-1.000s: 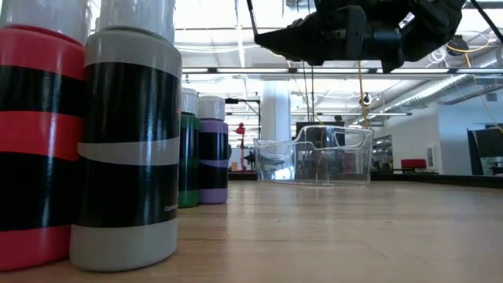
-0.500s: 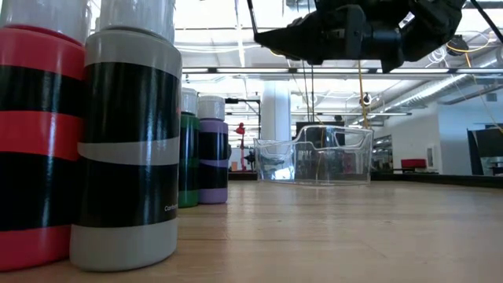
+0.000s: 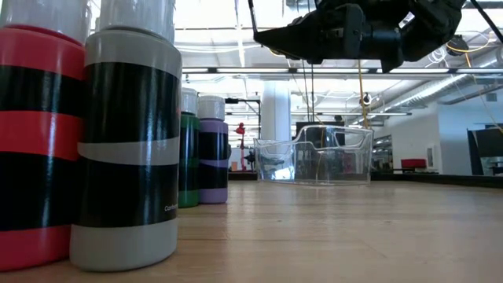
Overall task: Pick & Place Paint Supplies
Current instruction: Put the silver paintbrush into the green cup
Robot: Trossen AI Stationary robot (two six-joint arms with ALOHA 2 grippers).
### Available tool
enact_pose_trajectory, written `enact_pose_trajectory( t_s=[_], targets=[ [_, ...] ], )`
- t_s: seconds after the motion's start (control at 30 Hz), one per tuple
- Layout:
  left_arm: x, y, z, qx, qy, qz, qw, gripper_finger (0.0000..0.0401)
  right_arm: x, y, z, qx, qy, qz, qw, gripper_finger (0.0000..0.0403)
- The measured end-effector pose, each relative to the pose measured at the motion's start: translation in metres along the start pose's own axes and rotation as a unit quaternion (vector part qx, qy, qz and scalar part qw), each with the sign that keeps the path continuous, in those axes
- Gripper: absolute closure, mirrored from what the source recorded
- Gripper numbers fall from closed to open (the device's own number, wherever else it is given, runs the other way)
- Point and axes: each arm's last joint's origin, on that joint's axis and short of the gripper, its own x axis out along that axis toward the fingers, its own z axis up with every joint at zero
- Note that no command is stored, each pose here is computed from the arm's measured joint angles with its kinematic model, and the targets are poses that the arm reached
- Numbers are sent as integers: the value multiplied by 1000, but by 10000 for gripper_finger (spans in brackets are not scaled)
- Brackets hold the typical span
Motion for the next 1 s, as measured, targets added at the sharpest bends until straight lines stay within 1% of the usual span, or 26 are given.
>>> enact_pose_trajectory(
  t_s=[0.13, 0.23, 0.37, 0.47, 0.6, 0.67, 0.77, 0.8, 1.0],
  targets=[
    [0, 2, 0, -12, 0, 3, 1000, 325, 0, 0, 0, 0, 0, 0, 1000, 403],
    [1, 3, -2, -14, -2, 6, 1000, 311, 0, 0, 0, 0, 0, 0, 1000, 403],
    [5, 4, -5, -9, -10, 8, 1000, 303, 0, -5, 0, 4, 1, -8, 1000, 403],
    [7, 4, -10, -11, 1, 7, 1000, 303, 0, -9, 0, 5, 1, -14, 1000, 403],
    [6, 5, -7, 1, -6, 10, 1000, 320, 0, -9, -2, 10, 6, -12, 1000, 403],
    [7, 5, -9, 1, -3, 9, 1000, 341, 0, -9, -1, 10, 6, -11, 1000, 403],
    [6, 5, -9, 14, -2, 11, 1000, 385, 0, -8, -2, 11, 11, -8, 1000, 403],
    [6, 5, -9, 15, 1, 12, 1000, 391, 0, -8, -3, 12, 13, -7, 1000, 403],
    [7, 4, -10, 22, 7, 8, 1000, 396, 0, -8, -4, 16, 17, -8, 1000, 403]
  ],
)
